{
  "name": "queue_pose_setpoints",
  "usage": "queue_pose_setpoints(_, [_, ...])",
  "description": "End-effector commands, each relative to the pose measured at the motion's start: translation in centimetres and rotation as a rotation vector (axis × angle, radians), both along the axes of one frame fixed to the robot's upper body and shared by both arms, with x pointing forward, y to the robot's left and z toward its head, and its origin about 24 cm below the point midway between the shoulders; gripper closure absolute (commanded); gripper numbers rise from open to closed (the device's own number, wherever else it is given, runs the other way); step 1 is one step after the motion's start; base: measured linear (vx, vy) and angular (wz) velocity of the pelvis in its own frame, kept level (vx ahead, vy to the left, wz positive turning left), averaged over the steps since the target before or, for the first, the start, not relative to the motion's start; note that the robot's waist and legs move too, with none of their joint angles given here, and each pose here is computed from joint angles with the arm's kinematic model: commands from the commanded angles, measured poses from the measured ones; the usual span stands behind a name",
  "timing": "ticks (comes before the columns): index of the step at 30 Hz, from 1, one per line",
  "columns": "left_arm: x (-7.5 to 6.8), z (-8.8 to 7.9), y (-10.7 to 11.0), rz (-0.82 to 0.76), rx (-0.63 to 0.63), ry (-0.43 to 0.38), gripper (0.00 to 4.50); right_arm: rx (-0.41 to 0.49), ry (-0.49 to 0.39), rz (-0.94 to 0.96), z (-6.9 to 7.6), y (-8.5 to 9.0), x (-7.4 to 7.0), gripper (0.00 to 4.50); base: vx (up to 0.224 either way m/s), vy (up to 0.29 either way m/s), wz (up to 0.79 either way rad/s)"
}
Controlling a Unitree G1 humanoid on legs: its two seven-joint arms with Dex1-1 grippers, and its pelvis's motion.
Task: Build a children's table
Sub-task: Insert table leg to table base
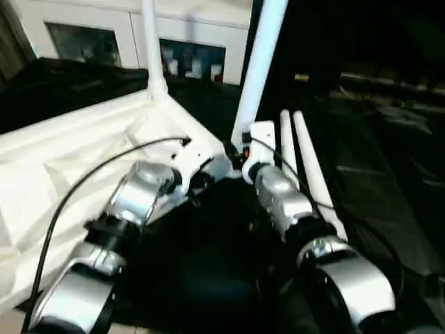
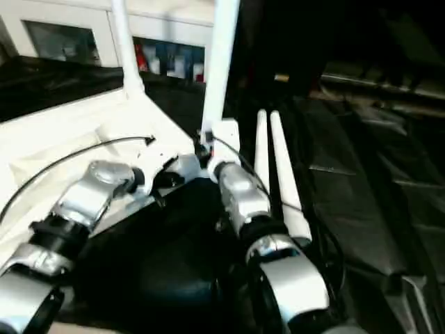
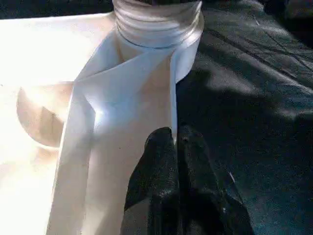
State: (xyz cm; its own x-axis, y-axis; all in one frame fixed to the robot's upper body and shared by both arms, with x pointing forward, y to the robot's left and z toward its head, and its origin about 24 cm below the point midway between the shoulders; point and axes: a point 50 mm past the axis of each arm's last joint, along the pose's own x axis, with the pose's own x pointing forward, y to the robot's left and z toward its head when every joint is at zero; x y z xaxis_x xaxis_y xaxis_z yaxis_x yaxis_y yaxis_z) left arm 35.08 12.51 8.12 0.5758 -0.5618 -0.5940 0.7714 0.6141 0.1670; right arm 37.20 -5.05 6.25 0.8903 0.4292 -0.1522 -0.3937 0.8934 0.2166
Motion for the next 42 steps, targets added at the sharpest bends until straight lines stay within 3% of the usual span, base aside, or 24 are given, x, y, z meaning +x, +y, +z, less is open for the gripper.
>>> queue_pose_setpoints(1, [0.3, 1.2, -0.2, -0.035, 0.005, -0.055, 4.50, 0.027, 0.051, 0.066, -1.2, -0.2, -0.7, 1.29, 0.000, 0.000, 0.00])
queue_pose_setpoints(7, [-0.1, 1.4, 0.2, -0.112, 0.014, -0.042, 4.50, 0.007, -0.047, 0.206, 0.4, -2.2, -0.6, 0.80, 0.000, 0.000, 0.00])
queue_pose_setpoints(11, [-0.5, 1.1, 0.7, -0.176, 0.036, -0.025, 4.50, -0.060, -0.091, 0.321, 1.2, -3.8, -1.1, 0.54, 0.000, 0.000, 0.00])
queue_pose_setpoints(13, [-0.8, 1.3, 0.7, -0.237, 0.011, -0.040, 4.50, -0.152, -0.122, 0.450, 1.9, -5.5, -2.1, 0.34, 0.000, 0.000, 0.00])
queue_pose_setpoints(15, [-0.9, 1.4, 0.6, -0.264, -0.003, -0.042, 4.50, -0.181, -0.133, 0.497, 2.1, -6.0, -2.5, 0.34, 0.000, 0.000, 0.00])
queue_pose_setpoints(17, [-1.3, 1.5, 0.8, -0.337, -0.018, -0.036, 4.50, -0.258, -0.158, 0.633, 2.5, -7.4, -4.0, 0.34, 0.000, 0.000, 0.00])
queue_pose_setpoints(20, [-2.3, 1.8, 0.8, -0.439, -0.085, -0.006, 4.50, -0.302, -0.120, 0.800, 2.5, -8.3, -6.0, 0.34, 0.000, 0.000, 0.00])
queue_pose_setpoints(24, [-3.3, 1.8, 0.8, -0.520, -0.101, 0.013, 4.50, -0.329, -0.109, 0.834, 2.2, -8.5, -6.8, 0.34, 0.000, 0.000, 0.00])
queue_pose_setpoints(30, [-4.3, 1.5, 0.9, -0.604, -0.092, 0.048, 4.50, -0.360, -0.107, 0.810, 2.0, -8.4, -6.7, 0.34, 0.000, 0.000, 0.00])
queue_pose_setpoints(39, [-4.8, 1.5, 1.1, -0.624, -0.077, 0.055, 4.50, -0.356, -0.090, 0.828, 1.8, -8.2, -7.0, 0.34, 0.000, 0.000, 0.00])
queue_pose_setpoints(40, [-4.8, 1.4, 1.1, -0.624, -0.071, 0.056, 4.50, -0.364, -0.084, 0.838, 1.5, -8.2, -7.1, 0.60, 0.000, 0.000, 0.00])
queue_pose_setpoints(42, [-4.8, 1.4, 1.1, -0.623, -0.071, 0.055, 4.50, -0.365, -0.083, 0.839, 1.5, -8.2, -7.1, 0.60, 0.000, 0.000, 0.00])
